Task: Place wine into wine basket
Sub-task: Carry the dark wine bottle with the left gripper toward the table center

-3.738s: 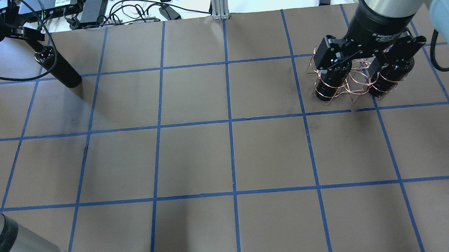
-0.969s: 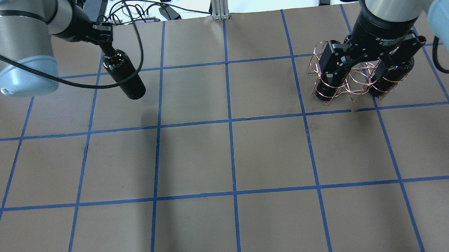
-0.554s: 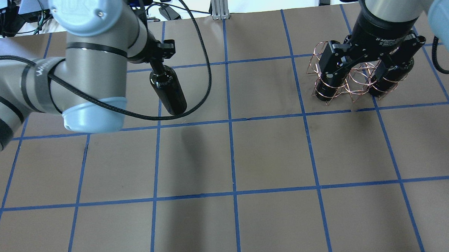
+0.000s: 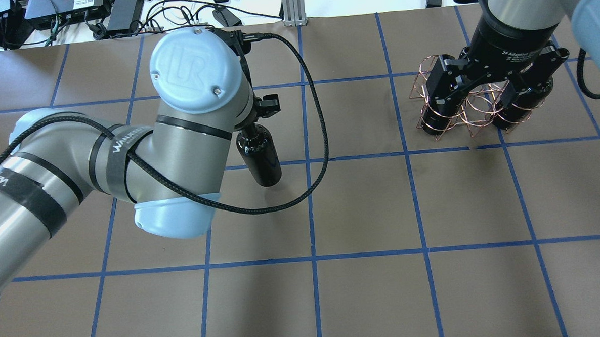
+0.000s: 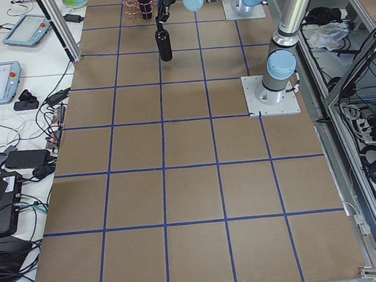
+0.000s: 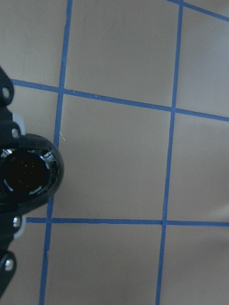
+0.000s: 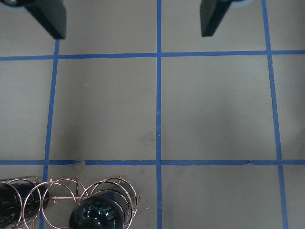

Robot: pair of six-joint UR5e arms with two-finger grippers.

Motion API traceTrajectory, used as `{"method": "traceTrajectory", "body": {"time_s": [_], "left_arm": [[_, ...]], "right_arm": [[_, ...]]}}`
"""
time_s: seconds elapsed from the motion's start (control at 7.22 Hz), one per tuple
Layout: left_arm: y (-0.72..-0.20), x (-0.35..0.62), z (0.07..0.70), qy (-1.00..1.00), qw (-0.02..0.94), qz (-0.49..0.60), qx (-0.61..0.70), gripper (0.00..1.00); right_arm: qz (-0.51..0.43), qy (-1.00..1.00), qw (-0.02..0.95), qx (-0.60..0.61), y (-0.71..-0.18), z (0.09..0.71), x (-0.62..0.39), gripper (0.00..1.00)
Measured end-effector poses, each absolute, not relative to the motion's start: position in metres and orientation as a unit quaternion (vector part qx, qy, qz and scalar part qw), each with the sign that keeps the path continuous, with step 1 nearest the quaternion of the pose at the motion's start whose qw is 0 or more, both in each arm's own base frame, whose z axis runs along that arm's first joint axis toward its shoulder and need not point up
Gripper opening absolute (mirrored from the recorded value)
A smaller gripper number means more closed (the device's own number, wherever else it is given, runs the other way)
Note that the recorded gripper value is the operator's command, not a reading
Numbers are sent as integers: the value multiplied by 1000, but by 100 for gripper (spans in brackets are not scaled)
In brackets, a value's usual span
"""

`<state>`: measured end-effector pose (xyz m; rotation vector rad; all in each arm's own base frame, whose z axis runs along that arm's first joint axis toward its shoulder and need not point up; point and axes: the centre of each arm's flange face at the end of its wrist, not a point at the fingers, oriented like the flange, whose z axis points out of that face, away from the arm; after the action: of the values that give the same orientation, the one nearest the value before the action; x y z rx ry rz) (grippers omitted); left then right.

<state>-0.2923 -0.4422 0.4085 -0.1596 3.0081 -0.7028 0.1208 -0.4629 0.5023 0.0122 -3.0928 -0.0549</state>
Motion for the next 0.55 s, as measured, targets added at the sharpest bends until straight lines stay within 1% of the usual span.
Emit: {"method": "traceTrajectory", "body": {"time_s": [0.28, 0.55], "left_arm": [[-439, -297, 408, 968, 40, -244, -50, 0], [-460, -278, 405, 965, 51, -255, -40, 0]], "right_arm": [[-18, -1000, 24, 4, -463, 502, 121, 100], [-19, -1000, 24, 5, -463, 501, 121, 100]]}}
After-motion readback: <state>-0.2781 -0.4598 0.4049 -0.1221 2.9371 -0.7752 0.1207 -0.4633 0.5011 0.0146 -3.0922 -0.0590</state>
